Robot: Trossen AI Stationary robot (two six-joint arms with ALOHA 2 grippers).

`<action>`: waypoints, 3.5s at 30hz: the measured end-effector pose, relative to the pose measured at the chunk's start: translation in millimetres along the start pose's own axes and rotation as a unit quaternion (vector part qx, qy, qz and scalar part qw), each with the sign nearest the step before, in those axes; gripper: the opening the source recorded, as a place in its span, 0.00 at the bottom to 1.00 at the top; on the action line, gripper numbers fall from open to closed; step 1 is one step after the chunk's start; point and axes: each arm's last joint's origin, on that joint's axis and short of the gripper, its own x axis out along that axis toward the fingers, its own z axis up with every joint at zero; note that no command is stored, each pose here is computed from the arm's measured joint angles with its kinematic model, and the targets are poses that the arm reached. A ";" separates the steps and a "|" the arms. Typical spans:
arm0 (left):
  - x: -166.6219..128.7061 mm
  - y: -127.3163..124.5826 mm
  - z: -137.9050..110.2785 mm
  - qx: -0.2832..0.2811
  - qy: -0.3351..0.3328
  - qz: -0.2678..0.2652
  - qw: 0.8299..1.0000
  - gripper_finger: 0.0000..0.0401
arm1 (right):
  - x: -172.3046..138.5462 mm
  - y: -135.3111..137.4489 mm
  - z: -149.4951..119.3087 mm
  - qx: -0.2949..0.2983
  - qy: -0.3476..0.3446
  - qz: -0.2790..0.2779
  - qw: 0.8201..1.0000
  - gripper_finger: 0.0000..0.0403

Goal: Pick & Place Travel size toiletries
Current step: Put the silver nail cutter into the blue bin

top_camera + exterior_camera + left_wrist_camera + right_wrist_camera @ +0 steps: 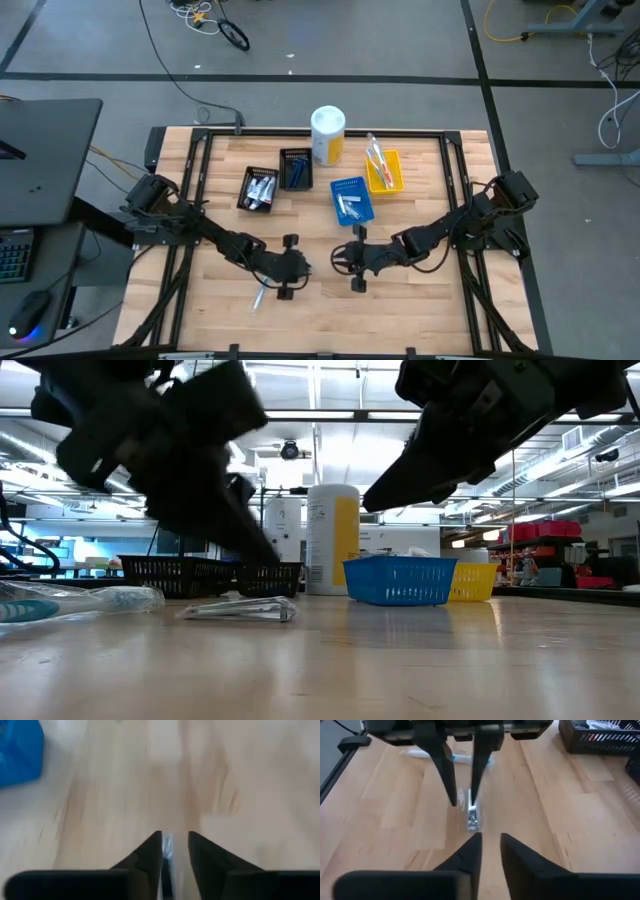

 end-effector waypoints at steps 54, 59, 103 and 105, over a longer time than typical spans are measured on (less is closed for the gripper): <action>4.1 25.3 -25.3 -0.024 0.110 -0.018 0.993 0.35 | 4.8 -5.7 0.8 0.026 -0.010 -0.018 0.999 0.49; 3.6 26.1 -27.9 -0.022 0.110 -0.012 0.994 0.32 | 4.8 -5.7 0.8 0.026 -0.010 -0.018 0.999 0.49; 3.6 25.8 48.3 0.131 -0.069 0.180 0.972 0.15 | 11.1 -36.2 7.4 0.183 -0.065 -0.037 0.980 0.37; 3.6 26.2 48.3 0.131 -0.069 0.182 0.972 0.14 | 11.2 -36.7 7.7 0.184 -0.066 -0.037 0.980 0.33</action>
